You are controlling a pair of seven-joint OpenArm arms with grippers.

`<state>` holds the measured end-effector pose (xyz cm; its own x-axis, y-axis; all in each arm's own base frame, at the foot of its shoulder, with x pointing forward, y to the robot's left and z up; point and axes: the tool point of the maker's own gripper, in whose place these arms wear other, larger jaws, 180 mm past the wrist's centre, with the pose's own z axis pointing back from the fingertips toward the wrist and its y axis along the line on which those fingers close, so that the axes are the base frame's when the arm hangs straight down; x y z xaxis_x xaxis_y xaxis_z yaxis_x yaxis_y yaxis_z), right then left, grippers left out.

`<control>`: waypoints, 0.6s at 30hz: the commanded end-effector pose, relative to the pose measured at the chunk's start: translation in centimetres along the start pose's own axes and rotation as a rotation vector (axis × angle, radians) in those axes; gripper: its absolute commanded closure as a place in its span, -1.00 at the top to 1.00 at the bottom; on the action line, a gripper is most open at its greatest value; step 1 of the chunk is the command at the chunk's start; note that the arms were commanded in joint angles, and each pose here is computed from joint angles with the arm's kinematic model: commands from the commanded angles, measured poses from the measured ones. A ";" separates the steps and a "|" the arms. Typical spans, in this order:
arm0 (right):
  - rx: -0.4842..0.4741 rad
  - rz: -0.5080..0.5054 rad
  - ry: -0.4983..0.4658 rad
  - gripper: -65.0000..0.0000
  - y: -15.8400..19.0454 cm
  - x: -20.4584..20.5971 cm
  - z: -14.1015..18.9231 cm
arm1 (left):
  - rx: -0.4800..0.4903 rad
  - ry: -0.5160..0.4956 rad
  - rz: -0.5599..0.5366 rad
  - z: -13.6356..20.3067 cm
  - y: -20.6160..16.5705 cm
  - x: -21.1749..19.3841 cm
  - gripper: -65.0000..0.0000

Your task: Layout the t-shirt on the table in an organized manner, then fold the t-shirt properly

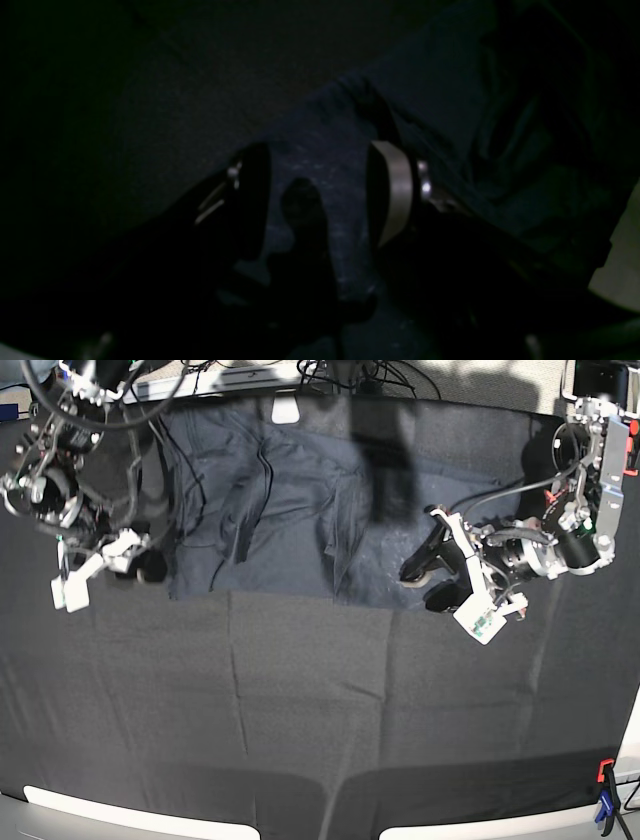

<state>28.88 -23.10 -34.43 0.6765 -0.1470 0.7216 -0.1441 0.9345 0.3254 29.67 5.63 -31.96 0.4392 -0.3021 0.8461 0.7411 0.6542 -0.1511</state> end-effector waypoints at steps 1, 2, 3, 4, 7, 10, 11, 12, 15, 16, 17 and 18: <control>0.016 0.047 -0.051 0.02 0.3 1.7 0.5 | -0.002 -0.049 -0.019 0.4 0.1 1.6 -0.12; 0.016 0.048 -0.053 0.13 0.3 1.8 0.5 | -0.002 -0.049 -0.019 0.4 0.1 1.6 -0.12; 0.013 0.049 -0.051 0.29 0.2 1.8 0.5 | -0.002 -0.049 -0.019 0.4 0.1 1.6 -0.12; 0.013 0.049 -0.050 0.45 0.2 1.8 0.5 | -0.002 -0.049 -0.019 0.4 0.1 1.6 -0.12; 0.013 0.049 -0.050 0.47 0.2 1.8 0.5 | -0.003 -0.049 -0.019 0.4 0.1 1.6 -0.12; 0.013 0.049 -0.052 0.47 0.2 1.8 0.5 | -0.003 -0.049 -0.019 0.4 0.1 1.6 -0.12; 0.014 0.049 -0.052 0.47 0.2 1.8 0.5 | -0.002 -0.049 -0.019 0.4 0.1 1.6 -0.12; 0.015 0.050 -0.053 0.46 0.2 1.9 0.5 | -0.002 -0.049 -0.019 0.4 0.1 1.6 -0.12; 0.016 0.049 -0.053 0.46 0.2 1.9 0.5 | -0.002 -0.049 -0.019 0.4 0.1 1.6 -0.12; 0.016 0.049 -0.054 0.46 0.3 1.9 0.5 | -0.002 -0.049 -0.019 0.4 0.1 1.6 -0.12; 0.016 0.049 -0.053 0.46 0.2 1.9 0.5 | -0.003 -0.049 -0.019 0.4 0.1 1.6 -0.12; 0.015 0.050 -0.052 0.46 0.2 1.9 0.5 | -0.002 -0.049 -0.019 0.4 0.1 1.6 -0.12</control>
<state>28.93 -23.18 -34.37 0.6759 -0.1444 0.7227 -0.1450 0.9354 0.3226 29.67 5.63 -31.97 0.4391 -0.3024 0.8460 0.7410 0.6543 -0.1508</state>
